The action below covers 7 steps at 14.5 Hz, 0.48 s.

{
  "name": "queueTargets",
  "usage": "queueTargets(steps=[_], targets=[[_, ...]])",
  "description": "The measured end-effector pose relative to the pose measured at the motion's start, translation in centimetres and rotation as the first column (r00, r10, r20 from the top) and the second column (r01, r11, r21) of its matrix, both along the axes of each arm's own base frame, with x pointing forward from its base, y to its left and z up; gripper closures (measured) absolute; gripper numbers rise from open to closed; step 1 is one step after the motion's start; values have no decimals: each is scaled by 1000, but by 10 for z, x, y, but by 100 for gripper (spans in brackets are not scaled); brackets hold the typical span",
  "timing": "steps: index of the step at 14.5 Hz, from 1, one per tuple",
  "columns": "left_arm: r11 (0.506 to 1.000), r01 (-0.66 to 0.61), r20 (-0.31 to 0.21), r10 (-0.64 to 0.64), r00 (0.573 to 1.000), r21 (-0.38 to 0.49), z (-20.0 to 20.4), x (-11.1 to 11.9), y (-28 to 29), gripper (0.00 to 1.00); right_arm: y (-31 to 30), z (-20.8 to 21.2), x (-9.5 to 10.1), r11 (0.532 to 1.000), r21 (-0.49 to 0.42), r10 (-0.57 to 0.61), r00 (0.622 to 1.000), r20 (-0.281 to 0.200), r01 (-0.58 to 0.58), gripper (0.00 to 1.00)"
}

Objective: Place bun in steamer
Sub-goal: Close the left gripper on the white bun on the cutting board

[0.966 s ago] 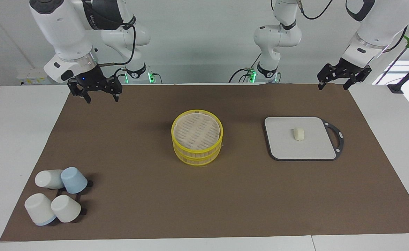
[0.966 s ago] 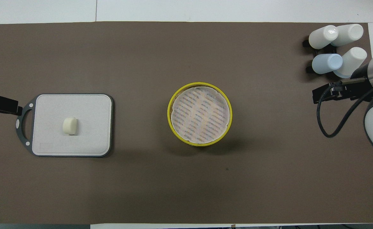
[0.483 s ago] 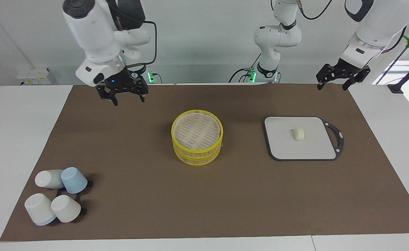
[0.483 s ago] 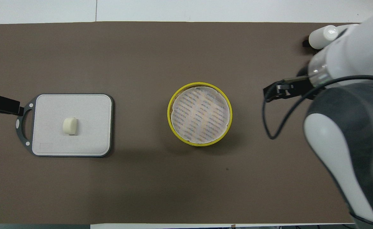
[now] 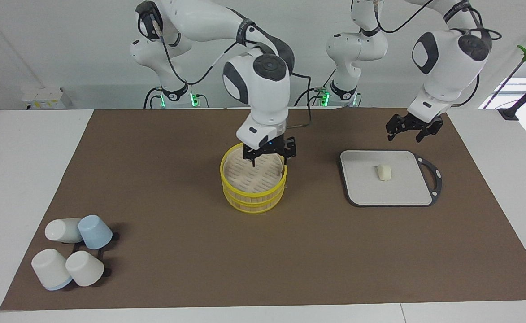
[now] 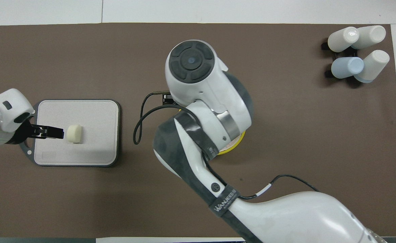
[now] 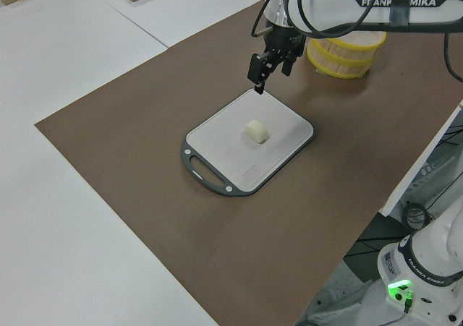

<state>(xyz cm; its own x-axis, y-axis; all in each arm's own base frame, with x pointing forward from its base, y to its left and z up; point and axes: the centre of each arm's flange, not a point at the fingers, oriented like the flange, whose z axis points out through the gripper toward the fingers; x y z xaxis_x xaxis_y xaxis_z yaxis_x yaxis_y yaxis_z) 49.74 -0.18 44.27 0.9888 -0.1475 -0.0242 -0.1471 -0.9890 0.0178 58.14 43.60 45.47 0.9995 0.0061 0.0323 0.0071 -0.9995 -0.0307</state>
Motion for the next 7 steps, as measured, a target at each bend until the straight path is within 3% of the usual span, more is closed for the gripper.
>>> queueTargets(steps=[4, 7], targets=[[1000, 6, 38, -6, 999, 8, -96, -11, -3, 0, 21, -22, -13, 1000, -13, 17, 1000, 4, -17, 0], [1000, 15, 50, -16, 999, 17, -126, -4, -6, 0, 16, -45, -24, 1000, 0, 25, 999, 21, -25, 1]])
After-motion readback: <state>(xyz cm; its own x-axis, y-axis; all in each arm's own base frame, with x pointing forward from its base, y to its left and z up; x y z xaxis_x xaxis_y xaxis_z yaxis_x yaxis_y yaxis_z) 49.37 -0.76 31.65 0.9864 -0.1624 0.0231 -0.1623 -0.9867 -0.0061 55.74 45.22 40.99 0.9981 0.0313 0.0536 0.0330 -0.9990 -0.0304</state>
